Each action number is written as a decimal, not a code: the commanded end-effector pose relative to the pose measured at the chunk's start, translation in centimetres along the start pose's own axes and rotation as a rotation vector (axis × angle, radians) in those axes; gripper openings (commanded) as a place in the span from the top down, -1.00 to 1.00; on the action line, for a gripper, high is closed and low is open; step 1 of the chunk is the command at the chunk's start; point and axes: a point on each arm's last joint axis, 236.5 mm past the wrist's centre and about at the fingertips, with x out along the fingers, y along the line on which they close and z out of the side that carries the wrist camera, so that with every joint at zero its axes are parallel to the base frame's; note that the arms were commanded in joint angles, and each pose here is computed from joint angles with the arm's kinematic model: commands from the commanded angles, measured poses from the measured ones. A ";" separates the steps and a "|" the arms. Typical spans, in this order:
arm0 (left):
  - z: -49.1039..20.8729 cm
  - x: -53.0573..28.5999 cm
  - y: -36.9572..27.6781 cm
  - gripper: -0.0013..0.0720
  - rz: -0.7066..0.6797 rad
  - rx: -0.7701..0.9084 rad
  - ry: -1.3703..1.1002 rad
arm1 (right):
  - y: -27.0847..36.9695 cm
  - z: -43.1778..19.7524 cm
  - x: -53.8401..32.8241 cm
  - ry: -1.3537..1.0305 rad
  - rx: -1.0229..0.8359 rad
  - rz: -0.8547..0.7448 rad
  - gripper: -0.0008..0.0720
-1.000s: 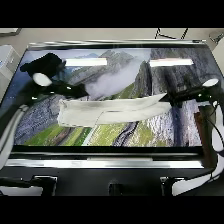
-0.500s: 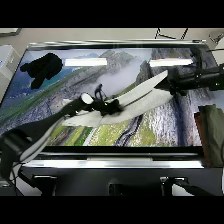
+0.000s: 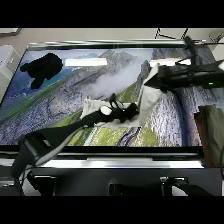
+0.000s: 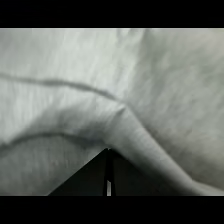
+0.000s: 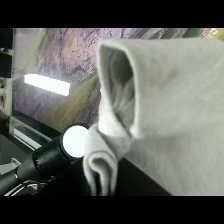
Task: Fold the clothes and pants, and hang the long-sleeved shirts on hangers.
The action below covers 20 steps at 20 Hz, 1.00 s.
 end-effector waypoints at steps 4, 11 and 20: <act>17.7 -20.9 5.3 0.92 0.387 0.333 -0.182 | 3.0 0.1 13.4 0.079 0.072 0.189 0.84; 22.8 -51.8 -1.6 0.91 0.503 0.458 -0.710 | 3.0 -6.6 32.5 0.190 0.394 0.331 0.53; 20.0 -54.9 -3.8 0.90 0.508 0.549 -0.771 | -7.7 -0.6 20.5 0.193 0.296 0.100 -0.79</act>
